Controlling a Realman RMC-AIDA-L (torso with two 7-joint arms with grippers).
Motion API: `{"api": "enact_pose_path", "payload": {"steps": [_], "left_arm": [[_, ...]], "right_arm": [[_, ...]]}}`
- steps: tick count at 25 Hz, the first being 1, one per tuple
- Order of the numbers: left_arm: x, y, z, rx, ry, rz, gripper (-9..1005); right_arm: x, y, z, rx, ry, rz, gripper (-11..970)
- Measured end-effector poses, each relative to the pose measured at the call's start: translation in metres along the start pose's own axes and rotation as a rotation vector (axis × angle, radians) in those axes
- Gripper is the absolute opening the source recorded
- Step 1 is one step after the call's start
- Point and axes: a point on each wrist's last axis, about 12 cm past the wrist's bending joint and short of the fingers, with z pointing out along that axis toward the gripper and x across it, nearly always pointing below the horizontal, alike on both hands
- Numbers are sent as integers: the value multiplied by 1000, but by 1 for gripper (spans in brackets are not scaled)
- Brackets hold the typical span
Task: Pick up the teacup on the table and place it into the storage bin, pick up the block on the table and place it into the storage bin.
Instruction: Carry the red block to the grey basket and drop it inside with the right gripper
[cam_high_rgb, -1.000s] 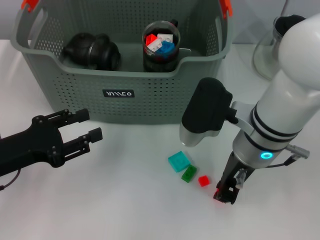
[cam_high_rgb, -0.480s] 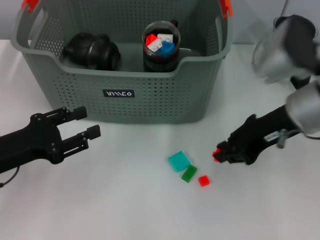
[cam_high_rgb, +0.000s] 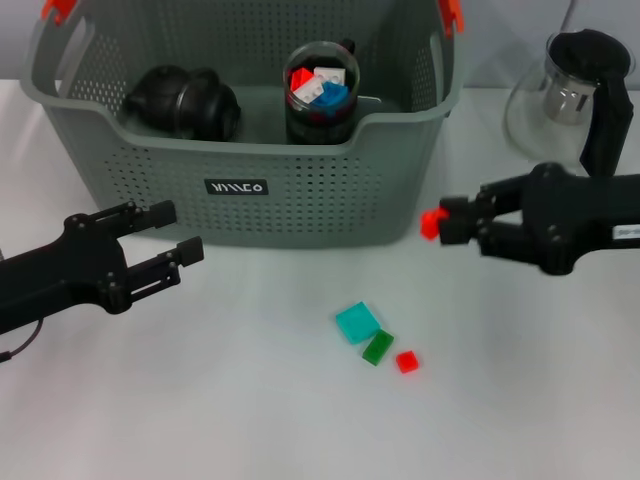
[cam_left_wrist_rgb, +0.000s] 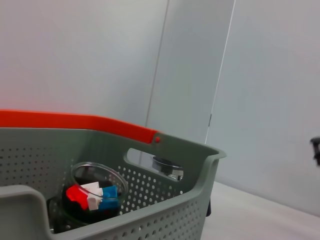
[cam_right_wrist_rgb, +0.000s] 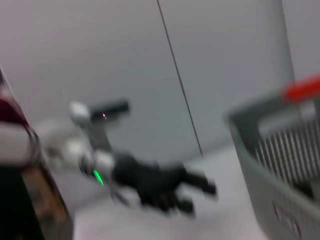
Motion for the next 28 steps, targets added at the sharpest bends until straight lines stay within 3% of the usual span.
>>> {"api": "enact_pose_path", "payload": {"steps": [4,8,15,22,28], "left_arm": [[-1,2,1,-4,1,4,594],[-3,3,3,0,-1,10,593],[-4,3,3,0,-1,11,592],[-5,5,2,-3,2,15,591],[-4,6,2,-13,6,16,591]], "right_arm": [[-7,5,-10,-41,-149,-24,202],[-37,8,-15,-77,-247,-94,202],[-110,-19,-9,109,-290,-64,203],[-168,-50,19,331,-77,50,203],[-203,-57,63,505,185,-1,203]]}}
